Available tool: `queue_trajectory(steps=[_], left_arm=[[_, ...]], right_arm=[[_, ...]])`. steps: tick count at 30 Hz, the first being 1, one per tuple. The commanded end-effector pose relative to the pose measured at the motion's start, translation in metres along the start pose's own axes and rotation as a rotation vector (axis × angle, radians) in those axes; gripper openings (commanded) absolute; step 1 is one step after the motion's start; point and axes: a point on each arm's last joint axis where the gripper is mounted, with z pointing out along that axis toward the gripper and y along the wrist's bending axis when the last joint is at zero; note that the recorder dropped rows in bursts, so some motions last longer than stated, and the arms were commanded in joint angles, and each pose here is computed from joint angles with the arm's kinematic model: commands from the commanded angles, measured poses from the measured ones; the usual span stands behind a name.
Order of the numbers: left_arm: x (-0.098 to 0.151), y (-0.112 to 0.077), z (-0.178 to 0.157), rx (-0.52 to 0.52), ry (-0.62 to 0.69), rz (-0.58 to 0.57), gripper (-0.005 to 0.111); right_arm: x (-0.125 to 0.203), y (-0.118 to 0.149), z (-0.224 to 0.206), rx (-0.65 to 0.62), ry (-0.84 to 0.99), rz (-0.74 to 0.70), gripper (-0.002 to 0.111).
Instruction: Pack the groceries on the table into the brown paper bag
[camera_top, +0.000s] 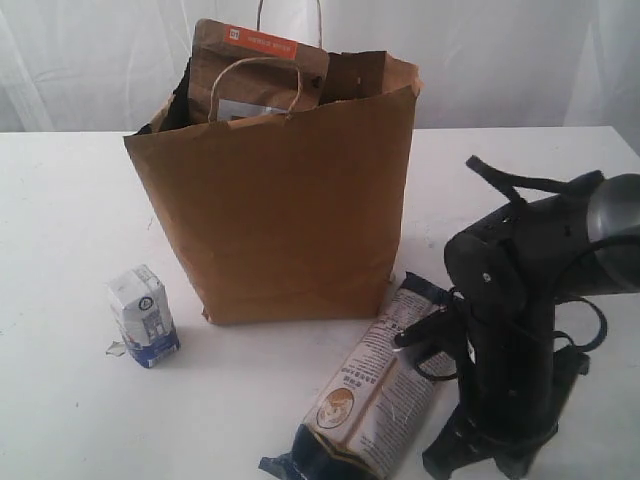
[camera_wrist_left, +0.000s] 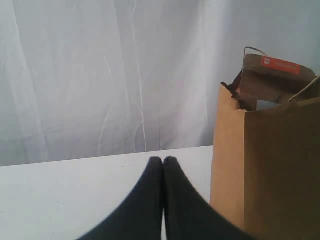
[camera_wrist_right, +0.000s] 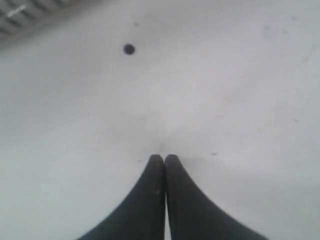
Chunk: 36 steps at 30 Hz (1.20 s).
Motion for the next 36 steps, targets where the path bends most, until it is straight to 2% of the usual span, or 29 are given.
queue_trajectory(steps=[1, 4, 8, 9, 11, 13, 20, 27, 32, 36], left_arm=[[-0.001, 0.000, 0.000, 0.003, -0.003, -0.018, 0.000], [-0.001, 0.000, 0.000, 0.003, -0.003, -0.018, 0.000], [-0.001, 0.000, 0.000, 0.003, -0.003, -0.018, 0.000], [-0.001, 0.000, 0.000, 0.003, -0.003, -0.018, 0.000], [-0.001, 0.000, 0.000, 0.003, -0.003, -0.018, 0.000], [-0.001, 0.000, 0.000, 0.001, -0.003, -0.018, 0.000], [-0.001, 0.000, 0.000, 0.001, -0.003, -0.018, 0.000], [-0.001, 0.000, 0.000, 0.003, -0.003, -0.018, 0.000], [-0.001, 0.000, 0.000, 0.003, -0.003, -0.018, 0.000], [-0.001, 0.000, 0.000, 0.004, -0.004, -0.018, 0.000]], right_arm=[[0.006, -0.002, -0.033, -0.010, -0.225, 0.027, 0.000], [0.007, 0.006, -0.065, -0.123, -0.470, 0.050, 0.000], [-0.004, 0.030, -0.087, -0.416, -0.703, 0.004, 0.000], [-0.009, 0.037, -0.089, -0.517, -0.737, 0.010, 0.000], [-0.020, 0.049, -0.086, -0.623, -0.780, -0.037, 0.000], [-0.028, 0.059, -0.078, -0.654, -0.775, -0.063, 0.000], [-0.048, 0.071, -0.032, -0.634, -0.630, -0.034, 0.000], [-0.041, 0.068, -0.022, -0.577, -0.510, -0.025, 0.000], [-0.029, 0.049, -0.007, -0.331, -0.340, -0.005, 0.000], [-0.020, 0.035, -0.011, -0.188, -0.284, 0.020, 0.000]])
